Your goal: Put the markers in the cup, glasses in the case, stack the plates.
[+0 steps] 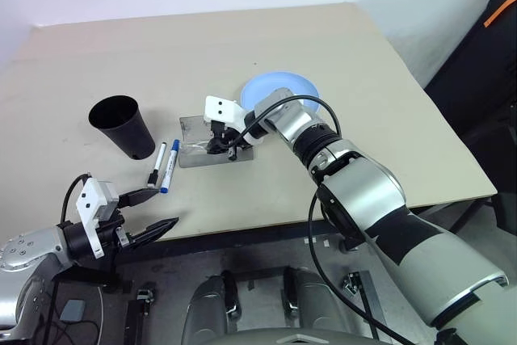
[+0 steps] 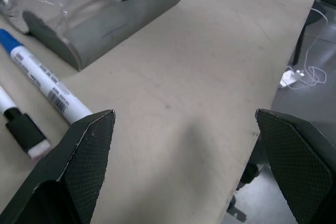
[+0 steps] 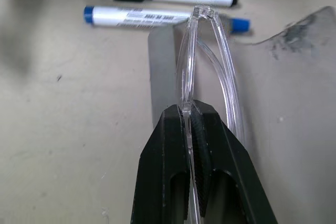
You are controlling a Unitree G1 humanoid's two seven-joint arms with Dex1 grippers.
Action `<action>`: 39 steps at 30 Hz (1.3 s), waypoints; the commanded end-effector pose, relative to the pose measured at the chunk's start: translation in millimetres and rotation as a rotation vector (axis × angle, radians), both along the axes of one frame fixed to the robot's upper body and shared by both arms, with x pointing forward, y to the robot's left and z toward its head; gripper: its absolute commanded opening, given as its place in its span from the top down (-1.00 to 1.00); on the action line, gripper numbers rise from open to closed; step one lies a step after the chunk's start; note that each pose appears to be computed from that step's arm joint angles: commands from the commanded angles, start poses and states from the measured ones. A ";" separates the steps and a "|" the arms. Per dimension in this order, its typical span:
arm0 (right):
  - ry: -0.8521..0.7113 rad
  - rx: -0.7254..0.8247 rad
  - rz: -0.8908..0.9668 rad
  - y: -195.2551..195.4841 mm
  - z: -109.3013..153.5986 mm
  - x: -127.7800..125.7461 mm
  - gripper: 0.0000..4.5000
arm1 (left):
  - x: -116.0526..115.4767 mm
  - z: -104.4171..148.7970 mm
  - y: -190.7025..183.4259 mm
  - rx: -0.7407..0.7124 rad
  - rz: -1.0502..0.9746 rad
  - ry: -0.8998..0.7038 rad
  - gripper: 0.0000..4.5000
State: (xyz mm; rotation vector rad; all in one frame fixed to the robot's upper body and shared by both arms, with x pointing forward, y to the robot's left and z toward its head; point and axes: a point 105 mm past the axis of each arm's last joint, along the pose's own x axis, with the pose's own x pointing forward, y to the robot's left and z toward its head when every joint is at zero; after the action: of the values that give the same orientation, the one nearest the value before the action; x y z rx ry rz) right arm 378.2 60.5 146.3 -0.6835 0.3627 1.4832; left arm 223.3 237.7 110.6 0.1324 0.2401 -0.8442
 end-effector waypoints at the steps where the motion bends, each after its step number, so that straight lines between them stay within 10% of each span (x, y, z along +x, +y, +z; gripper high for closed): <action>1: 0.016 -0.024 0.026 3.8 -1.0 -4.7 0.98 | -2.3 7.6 1.5 -0.003 -0.003 -0.042 -1.00; 13: 0.046 -0.027 -0.003 3.5 -1.6 -4.2 0.98 | -4.6 0.0 5.5 0.003 -0.002 -0.038 -1.00; 17: 0.037 -0.028 -0.017 2.5 -1.8 -2.3 0.51 | -4.0 -0.9 4.2 0.005 -0.010 -0.038 -1.00; 35: 0.053 0.030 0.019 7.1 17.5 -4.9 0.51 | -0.3 1.9 -1.0 0.002 -0.032 -0.035 -1.00; 39: 0.061 0.038 0.022 8.6 17.7 -6.0 0.11 | -0.5 2.5 -0.1 0.003 -0.032 -0.034 -1.00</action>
State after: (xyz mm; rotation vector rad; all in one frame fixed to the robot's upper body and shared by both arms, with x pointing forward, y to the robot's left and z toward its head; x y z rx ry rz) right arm 372.0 58.9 142.0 -0.6155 0.4516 1.5163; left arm 222.5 238.7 108.7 0.1341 0.2116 -0.8614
